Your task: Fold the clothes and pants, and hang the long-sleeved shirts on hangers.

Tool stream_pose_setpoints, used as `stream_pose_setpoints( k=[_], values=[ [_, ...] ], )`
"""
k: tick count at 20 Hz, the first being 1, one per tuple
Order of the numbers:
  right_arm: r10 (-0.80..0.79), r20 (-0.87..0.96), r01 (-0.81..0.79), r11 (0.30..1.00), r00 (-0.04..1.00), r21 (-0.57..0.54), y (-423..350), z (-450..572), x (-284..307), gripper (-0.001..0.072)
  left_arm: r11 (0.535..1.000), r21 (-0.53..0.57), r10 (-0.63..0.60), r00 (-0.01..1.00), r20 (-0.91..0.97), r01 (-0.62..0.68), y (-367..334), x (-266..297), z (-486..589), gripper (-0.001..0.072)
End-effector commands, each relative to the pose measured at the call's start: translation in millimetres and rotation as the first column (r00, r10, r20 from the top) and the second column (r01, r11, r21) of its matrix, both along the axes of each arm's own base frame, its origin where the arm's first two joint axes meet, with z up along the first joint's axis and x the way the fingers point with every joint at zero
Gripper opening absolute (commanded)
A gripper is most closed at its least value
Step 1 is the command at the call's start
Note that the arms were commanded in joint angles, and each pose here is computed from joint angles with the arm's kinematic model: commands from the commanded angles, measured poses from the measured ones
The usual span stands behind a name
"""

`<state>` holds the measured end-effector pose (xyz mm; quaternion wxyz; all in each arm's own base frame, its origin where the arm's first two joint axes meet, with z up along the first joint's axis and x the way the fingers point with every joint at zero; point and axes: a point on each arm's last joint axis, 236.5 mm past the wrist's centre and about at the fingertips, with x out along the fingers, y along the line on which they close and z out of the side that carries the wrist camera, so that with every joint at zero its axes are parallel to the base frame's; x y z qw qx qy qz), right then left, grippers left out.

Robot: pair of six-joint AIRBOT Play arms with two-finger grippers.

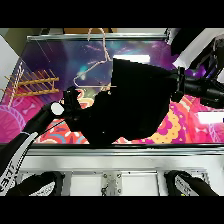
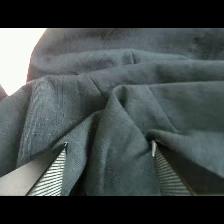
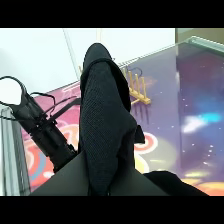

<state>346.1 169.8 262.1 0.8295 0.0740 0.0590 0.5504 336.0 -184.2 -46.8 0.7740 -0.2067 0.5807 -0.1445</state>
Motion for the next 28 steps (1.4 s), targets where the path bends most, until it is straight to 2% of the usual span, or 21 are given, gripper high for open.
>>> stream_pose_setpoints(
  k=[1,4,5,6,8,9,10,11,14,20,23,28],
  values=[
    [-0.003,0.002,0.003,1.0,1.0,0.0,0,1,0,0.0011,1.0,-0.022,0.01,0.998,-0.07,-0.011,-6,-6,-13,0.0565],
    [-0.004,-0.006,0.004,1.0,1.0,-0.004,0,-1,0,0.0012,0.996,-0.074,0.043,0.996,-0.072,-0.048,-15,-1,-8,0.056],
    [-0.003,-0.008,0.003,1.0,1.0,-0.008,0,-2,0,0.0012,0.995,-0.082,0.046,0.996,-0.075,-0.052,-16,-1,-7,0.047],
    [-0.003,-0.008,0.003,1.0,1.0,-0.008,0,-2,0,0.0012,0.996,-0.08,0.037,0.996,-0.078,-0.044,-18,-3,-8,0.0429],
    [-0.003,-0.008,0.003,1.0,1.0,-0.008,0,-2,0,0.0011,0.997,-0.079,0.018,0.997,-0.077,-0.024,-24,-7,-8,0.0423],
    [-0.003,-0.014,0.003,1.0,1.0,-0.005,0,-2,0,0.0012,0.997,-0.079,0.009,0.997,-0.077,-0.015,-27,-9,-8,0.0278],
    [-0.003,-0.015,0.003,1.0,1.0,-0.005,0,-2,0,0.0011,0.997,-0.075,-0.011,0.998,-0.067,0.006,-30,-10,-8,0.0056],
    [-0.003,-0.014,0.003,1.0,1.0,-0.005,0,-2,0,0.0012,0.997,-0.073,-0.021,0.998,-0.057,0.017,-32,-10,-7,0.002],
    [-0.003,-0.013,0.003,1.0,1.0,-0.005,0,-1,0,0.0012,0.997,-0.072,0.004,0.999,-0.043,-0.008,-21,-4,-2,0.002],
    [-0.039,-0.028,0.039,0.999,0.999,0.009,-2,7,1,0.0011,0.99,-0.096,0.119,0.984,0.13,-0.107,44,21,65,0.0019],
    [0.004,-0.034,-0.004,1.0,0.999,0.008,3,11,-14,0.0011,0.99,-0.03,0.138,0.977,0.163,-0.135,75,21,71,0.0019],
    [0.052,-0.119,-0.067,0.99,0.992,-0.127,6,-18,-38,0.0011,0.982,-0.029,0.189,0.969,0.157,-0.187,97,25,70,0.0019]
  ],
)
